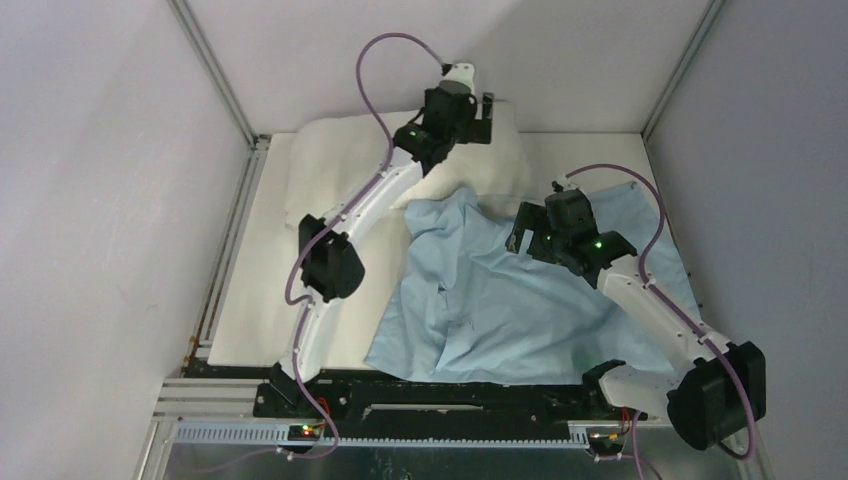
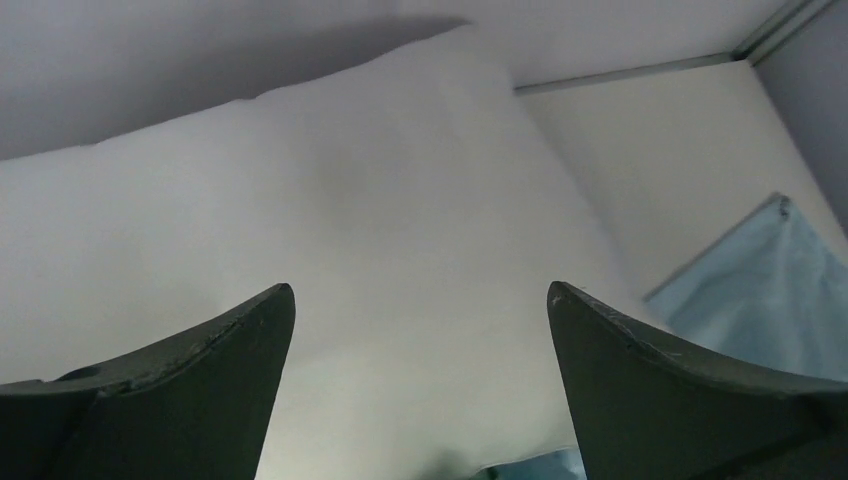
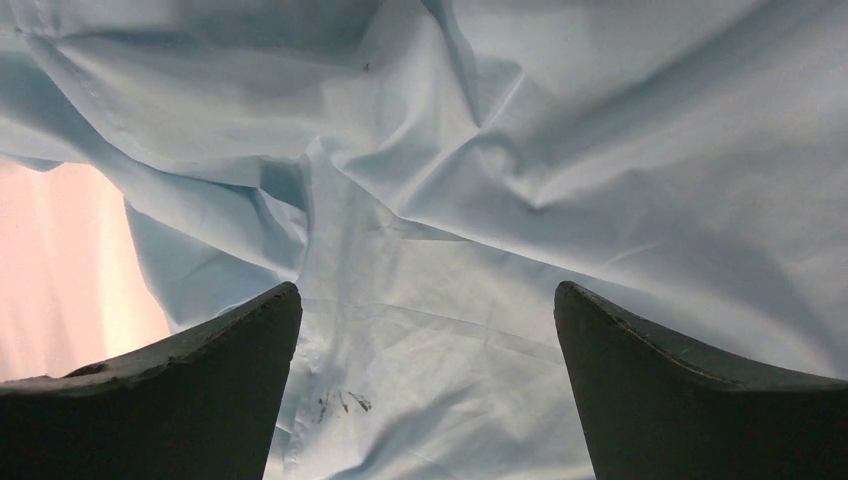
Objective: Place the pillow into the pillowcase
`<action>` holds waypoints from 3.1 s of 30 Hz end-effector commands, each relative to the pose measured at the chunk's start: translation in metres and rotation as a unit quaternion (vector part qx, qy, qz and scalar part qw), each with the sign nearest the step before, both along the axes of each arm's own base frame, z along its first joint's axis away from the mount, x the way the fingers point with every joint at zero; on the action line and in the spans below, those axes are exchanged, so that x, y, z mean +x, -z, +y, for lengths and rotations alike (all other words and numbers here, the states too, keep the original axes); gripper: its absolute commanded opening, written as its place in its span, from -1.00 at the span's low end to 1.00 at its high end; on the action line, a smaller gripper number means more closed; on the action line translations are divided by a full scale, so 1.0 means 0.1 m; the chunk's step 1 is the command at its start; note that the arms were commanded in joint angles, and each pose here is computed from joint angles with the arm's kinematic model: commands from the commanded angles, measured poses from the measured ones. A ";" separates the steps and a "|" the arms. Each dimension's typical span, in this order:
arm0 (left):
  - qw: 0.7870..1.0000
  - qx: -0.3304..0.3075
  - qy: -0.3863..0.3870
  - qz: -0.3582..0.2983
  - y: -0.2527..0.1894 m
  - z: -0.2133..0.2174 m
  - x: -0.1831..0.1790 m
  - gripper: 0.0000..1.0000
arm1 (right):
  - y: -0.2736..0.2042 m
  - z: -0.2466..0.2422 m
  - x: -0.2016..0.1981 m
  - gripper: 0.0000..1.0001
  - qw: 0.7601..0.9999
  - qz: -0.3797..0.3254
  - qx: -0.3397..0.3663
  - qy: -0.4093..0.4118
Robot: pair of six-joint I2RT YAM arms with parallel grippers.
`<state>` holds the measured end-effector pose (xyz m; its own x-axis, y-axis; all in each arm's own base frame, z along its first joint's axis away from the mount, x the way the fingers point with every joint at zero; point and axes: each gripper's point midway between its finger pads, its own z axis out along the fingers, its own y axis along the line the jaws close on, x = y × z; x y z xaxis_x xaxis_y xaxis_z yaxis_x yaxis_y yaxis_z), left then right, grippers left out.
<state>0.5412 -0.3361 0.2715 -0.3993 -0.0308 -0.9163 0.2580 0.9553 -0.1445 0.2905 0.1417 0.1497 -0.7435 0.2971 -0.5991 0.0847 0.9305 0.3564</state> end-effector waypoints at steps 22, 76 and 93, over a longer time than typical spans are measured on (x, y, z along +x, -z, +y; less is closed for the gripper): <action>0.990 -0.091 -0.102 0.041 -0.10 1.10 0.41 -1.00 | 0.02 0.35 0.11 0.99 0.998 -0.009 0.011 -0.054; 0.922 -0.339 -0.163 -0.092 -1.08 2.51 -2.35 -1.00 | 0.23 1.48 -0.28 -0.09 0.981 0.015 -0.020 -0.195; 0.916 -0.345 -0.177 -0.107 -1.22 2.57 -2.34 -1.00 | 1.25 1.80 -0.32 -0.09 0.975 0.068 -0.079 -0.197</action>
